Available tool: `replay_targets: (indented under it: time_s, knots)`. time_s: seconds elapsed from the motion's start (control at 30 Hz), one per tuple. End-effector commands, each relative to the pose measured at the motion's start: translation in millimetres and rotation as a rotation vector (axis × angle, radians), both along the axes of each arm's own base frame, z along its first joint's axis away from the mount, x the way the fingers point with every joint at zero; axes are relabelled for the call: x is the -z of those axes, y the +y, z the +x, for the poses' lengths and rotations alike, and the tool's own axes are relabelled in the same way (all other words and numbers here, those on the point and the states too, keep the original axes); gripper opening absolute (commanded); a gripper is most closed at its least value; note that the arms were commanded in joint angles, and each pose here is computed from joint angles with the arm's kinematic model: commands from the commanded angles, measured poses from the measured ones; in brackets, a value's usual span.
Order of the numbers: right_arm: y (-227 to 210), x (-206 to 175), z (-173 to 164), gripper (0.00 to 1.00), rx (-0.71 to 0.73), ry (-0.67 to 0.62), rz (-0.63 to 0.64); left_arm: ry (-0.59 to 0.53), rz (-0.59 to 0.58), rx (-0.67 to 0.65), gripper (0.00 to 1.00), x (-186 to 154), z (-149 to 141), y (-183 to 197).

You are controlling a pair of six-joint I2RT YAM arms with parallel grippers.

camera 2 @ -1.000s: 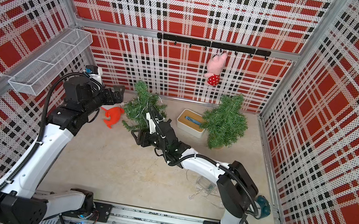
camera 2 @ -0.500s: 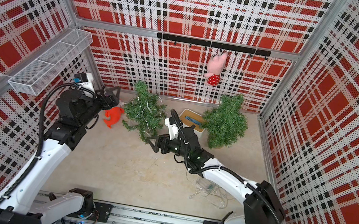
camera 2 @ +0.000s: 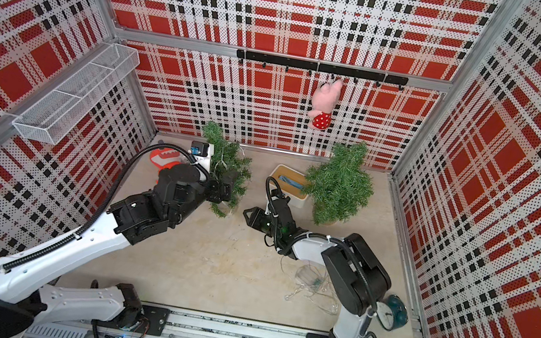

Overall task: Wrap string light around the christmas tree
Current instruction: Move the christmas tree to the center of the board.

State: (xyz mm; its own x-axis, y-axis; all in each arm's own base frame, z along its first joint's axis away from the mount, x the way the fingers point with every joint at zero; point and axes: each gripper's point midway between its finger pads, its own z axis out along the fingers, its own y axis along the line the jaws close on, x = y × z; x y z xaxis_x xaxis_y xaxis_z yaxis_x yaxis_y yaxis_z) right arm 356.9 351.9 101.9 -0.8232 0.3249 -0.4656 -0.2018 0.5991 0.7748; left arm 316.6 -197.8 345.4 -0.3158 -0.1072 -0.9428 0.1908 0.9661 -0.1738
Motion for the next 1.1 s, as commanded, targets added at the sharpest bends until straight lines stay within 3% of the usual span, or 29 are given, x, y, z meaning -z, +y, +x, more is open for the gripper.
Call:
replay_targets:
  time_s: [0.0,0.2,0.5,1.07]
  knots:
    - [19,-29,20,0.45,0.067,-0.004,0.173,-0.010,-0.030,-0.044,0.89,-7,-1,8]
    - [35,-3,28,0.49,0.127,0.094,0.211,-0.045,-0.084,-0.020,0.88,-18,-4,6]
    - [62,17,52,0.52,0.199,0.138,0.239,-0.089,-0.101,-0.013,0.88,-41,-5,13]
    - [148,32,73,0.49,0.120,0.140,0.232,-0.109,-0.130,-0.003,0.87,-51,-14,22]
